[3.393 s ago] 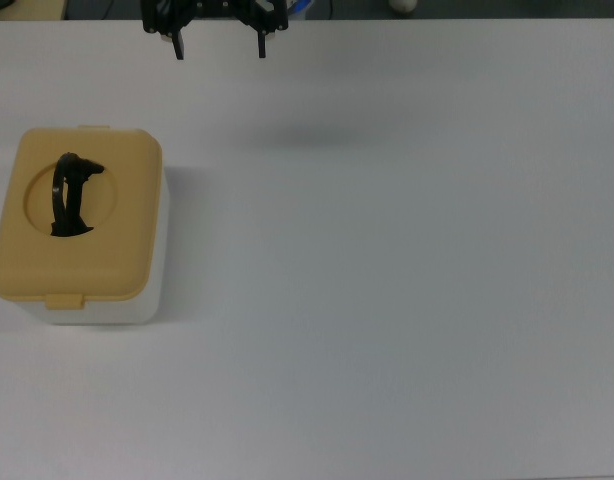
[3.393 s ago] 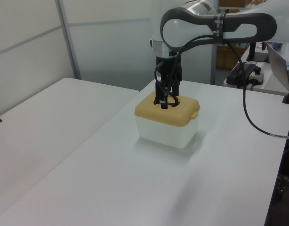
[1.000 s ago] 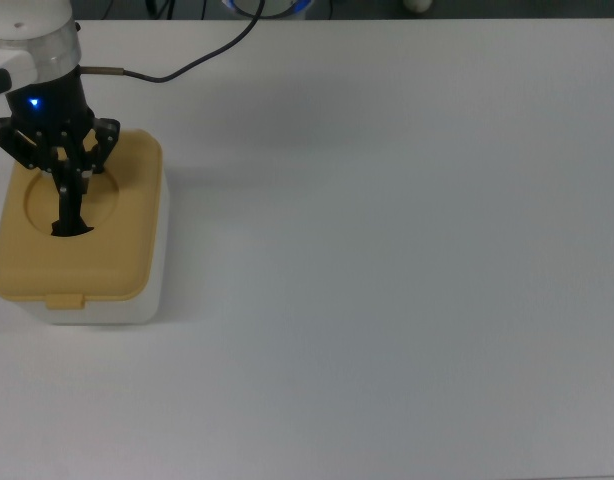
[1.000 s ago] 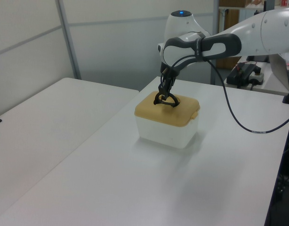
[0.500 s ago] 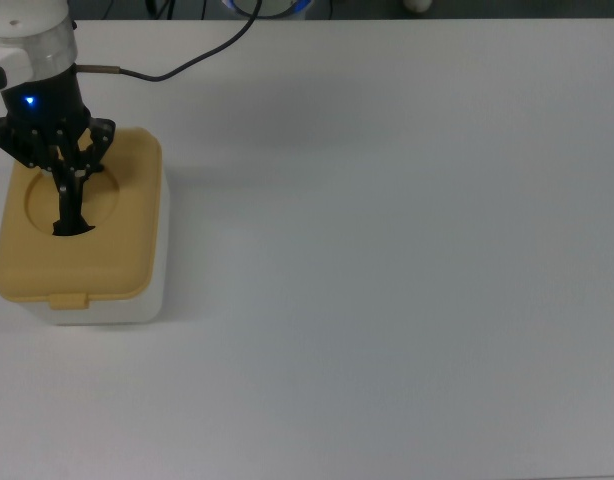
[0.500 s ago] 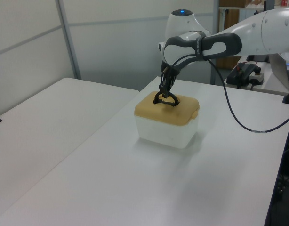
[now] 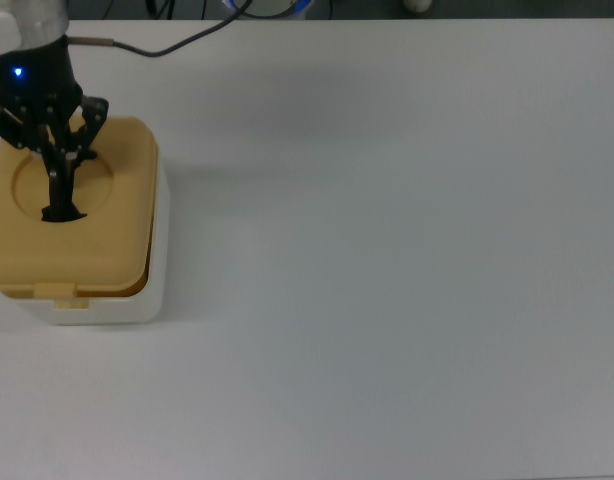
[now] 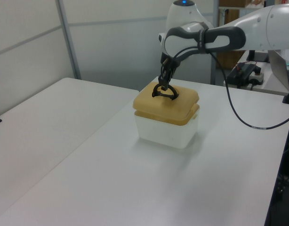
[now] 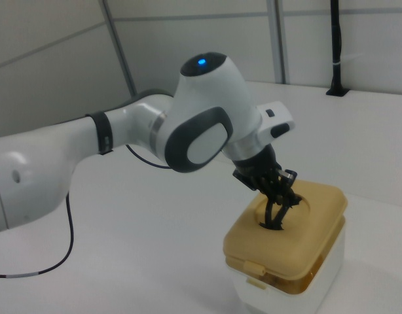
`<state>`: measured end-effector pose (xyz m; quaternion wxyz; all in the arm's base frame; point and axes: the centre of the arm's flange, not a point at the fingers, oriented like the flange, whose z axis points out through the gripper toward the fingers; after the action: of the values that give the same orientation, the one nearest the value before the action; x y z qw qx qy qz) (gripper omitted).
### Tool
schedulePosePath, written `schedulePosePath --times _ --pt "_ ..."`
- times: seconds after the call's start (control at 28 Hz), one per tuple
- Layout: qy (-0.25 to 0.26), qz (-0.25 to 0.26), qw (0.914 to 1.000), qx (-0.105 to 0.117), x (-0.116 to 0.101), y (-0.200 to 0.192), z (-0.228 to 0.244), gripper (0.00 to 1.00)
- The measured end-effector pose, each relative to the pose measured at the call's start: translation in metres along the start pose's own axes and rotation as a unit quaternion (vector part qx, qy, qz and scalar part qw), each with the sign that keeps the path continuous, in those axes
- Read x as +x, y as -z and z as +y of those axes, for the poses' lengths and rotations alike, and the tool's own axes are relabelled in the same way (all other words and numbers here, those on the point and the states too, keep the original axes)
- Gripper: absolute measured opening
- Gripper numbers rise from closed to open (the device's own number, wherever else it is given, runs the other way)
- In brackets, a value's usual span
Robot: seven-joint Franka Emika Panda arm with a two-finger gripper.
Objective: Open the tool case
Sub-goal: 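Lift the tan lid off the white case and carry it aside, then lower the tan lid onto the table beside the case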
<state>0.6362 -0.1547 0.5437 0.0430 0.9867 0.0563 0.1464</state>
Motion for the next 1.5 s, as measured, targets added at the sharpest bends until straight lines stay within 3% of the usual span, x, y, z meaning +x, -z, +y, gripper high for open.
schedulePosePath --times 0.32,0.54,0.89,1.14,1.32,1.5 --pt "0.017 -0.04 0.9987 0.028 -0.005 0.062 -0.073 0.11" --pt "0.016 -0.046 0.9979 0.042 0.002 0.07 -0.148 0.11" --pt "0.039 -0.077 0.9946 0.058 -0.01 0.04 -0.266 0.11" --pt "0.032 -0.04 0.9981 0.035 -0.028 -0.009 -0.325 0.11" --pt "0.031 -0.043 0.9981 0.032 -0.041 -0.046 -0.339 0.11" --pt "0.016 -0.031 0.9987 0.038 -0.038 -0.077 -0.343 0.11"
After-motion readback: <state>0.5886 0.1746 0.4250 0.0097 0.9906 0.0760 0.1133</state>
